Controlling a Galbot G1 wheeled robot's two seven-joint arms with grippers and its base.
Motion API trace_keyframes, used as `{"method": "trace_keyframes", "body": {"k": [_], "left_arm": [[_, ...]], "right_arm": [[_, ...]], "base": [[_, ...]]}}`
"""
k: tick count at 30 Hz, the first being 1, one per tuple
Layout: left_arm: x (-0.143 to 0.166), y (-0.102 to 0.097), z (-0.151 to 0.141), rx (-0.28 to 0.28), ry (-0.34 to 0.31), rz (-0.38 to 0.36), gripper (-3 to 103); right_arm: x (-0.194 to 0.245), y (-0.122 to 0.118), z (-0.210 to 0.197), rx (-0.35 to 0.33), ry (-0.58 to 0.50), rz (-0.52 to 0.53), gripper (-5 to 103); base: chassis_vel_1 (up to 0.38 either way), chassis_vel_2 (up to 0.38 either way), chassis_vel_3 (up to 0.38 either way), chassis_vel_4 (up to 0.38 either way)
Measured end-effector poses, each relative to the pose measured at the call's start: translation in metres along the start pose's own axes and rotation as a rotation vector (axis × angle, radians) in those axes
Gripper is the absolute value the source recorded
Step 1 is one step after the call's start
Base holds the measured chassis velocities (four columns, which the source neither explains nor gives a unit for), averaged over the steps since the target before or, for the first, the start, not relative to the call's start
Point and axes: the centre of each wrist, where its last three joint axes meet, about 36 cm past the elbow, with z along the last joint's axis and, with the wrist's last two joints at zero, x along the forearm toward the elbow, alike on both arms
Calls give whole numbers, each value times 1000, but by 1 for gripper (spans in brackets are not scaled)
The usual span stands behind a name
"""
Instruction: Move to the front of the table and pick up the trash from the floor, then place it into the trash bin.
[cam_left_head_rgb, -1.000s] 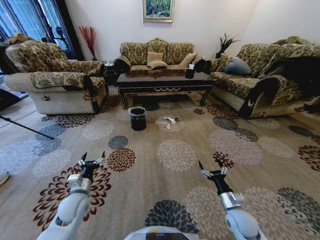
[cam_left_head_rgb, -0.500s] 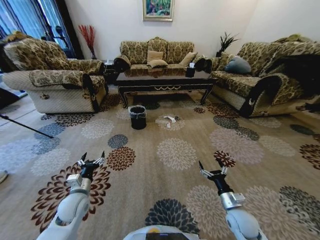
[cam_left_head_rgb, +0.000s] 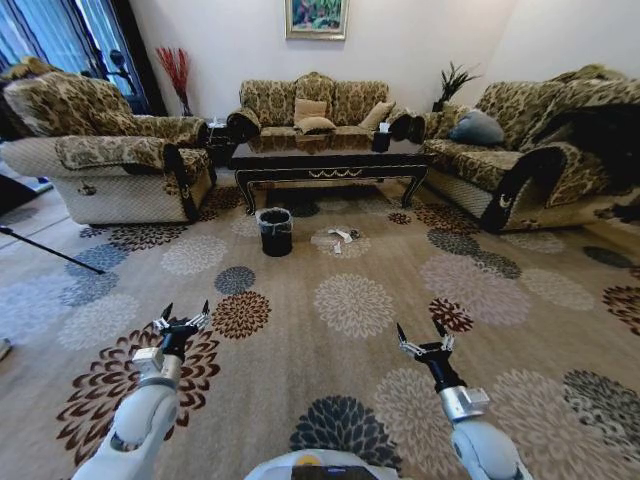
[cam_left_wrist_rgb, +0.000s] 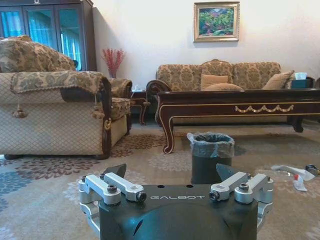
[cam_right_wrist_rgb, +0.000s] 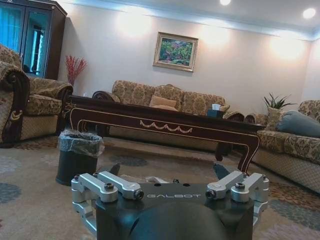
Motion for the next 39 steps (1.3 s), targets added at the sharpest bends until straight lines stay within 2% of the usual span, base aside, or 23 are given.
{"method": "trace_keyframes", "body": {"k": [12,18,34,39], "left_arm": [[13,-15,4,-7,9,64,100],[19,-14,5,-10,8,76,100],[15,-12,5,1,1,49,100],[14,-11,9,10,-49,32,100]], "right_arm": [[-20,-7,-10,-20,-14,-23,100],[-26,-10,-13,-69,-7,-19,100],[-32,-11,-13,-87,9,-8,100],[-27,-5,-7,-88,12,-16,100]], "base": [[0,0,0,0],[0,0,0,0],[0,0,0,0],[0,0,0,0]]}}
